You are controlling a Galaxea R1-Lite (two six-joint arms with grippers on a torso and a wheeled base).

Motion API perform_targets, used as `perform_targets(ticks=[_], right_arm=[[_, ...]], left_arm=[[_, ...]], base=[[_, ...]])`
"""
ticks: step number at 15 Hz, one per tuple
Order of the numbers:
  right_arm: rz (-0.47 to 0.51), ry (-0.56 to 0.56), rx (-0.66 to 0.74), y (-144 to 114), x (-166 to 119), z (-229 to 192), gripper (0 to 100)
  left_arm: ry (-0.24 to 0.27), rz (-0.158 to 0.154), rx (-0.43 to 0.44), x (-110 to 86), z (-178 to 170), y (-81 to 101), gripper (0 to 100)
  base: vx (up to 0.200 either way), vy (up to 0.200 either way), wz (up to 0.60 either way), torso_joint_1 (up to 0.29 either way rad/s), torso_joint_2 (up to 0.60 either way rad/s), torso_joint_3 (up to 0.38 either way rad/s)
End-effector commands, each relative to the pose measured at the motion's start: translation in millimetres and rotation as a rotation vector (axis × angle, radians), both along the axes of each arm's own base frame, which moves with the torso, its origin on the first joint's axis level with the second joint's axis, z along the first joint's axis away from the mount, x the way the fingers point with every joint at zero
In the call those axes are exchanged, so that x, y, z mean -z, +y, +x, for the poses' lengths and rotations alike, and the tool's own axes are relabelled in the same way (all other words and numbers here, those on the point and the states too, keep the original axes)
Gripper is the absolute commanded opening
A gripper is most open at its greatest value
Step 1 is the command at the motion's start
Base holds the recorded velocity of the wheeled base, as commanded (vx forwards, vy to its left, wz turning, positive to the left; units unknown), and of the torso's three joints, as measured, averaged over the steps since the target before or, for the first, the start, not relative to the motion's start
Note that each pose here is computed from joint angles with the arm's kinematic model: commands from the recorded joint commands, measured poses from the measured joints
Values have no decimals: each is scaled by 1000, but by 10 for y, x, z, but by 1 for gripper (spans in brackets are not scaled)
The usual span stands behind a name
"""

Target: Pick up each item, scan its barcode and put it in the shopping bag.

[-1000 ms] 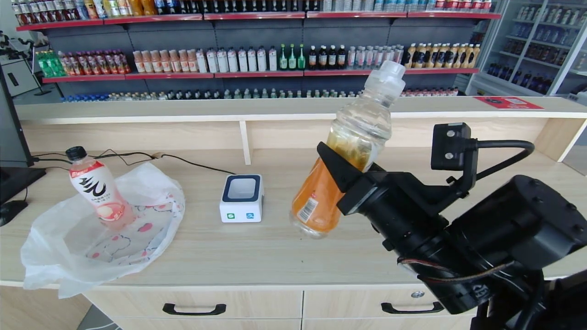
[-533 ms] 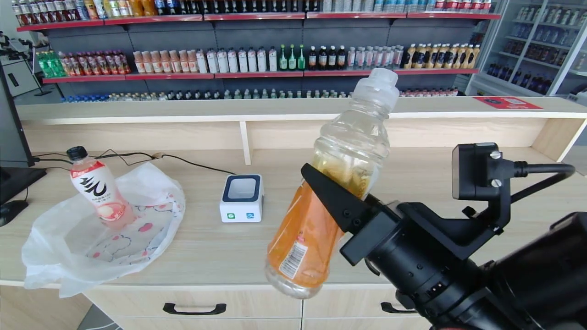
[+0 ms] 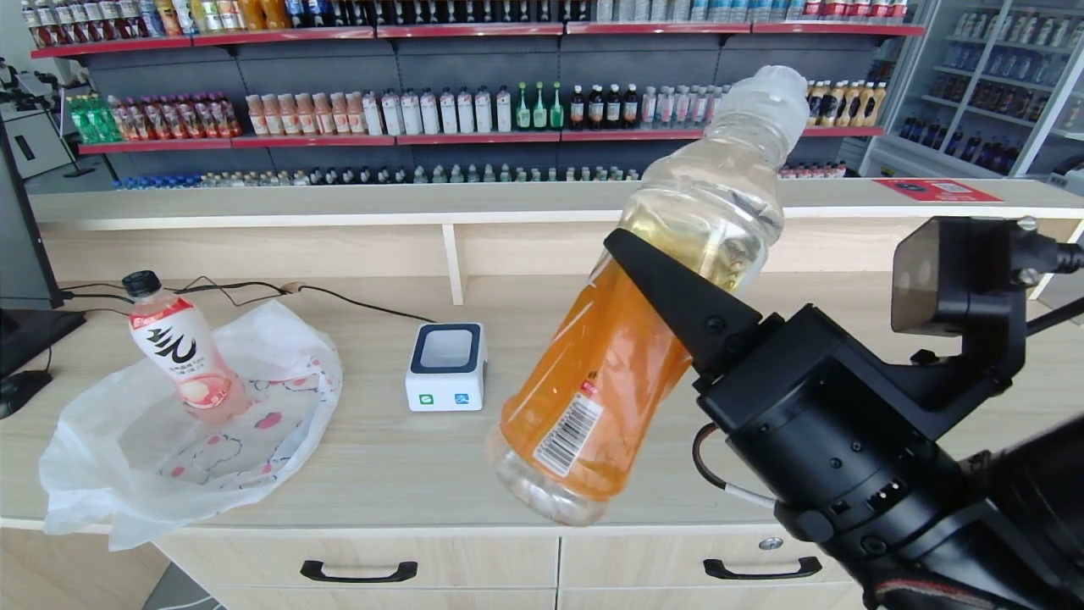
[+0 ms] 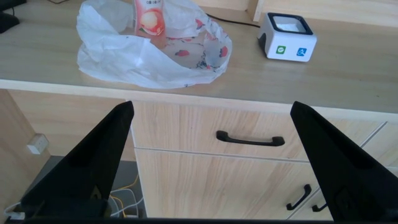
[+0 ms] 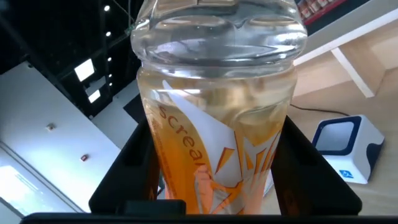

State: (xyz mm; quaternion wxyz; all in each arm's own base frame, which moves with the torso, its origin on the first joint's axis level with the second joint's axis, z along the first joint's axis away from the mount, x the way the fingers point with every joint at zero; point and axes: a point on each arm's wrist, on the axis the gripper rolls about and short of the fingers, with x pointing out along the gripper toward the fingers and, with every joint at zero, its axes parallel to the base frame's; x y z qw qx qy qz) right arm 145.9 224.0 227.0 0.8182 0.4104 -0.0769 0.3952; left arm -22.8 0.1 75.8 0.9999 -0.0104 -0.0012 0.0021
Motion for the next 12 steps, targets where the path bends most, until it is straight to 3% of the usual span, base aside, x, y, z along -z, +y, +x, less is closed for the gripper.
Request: perform_targets(ticks=[1, 12], right_arm=[[49, -9, -10, 14, -96, 10, 0], [47, 7, -15, 37, -59, 25, 0]], left_arm=[[-1, -1, 0, 0, 0, 0, 100], [-1, -1, 0, 0, 0, 0, 100]], base=[[0, 0, 0, 0, 0, 0], [0, 0, 0, 0, 0, 0]])
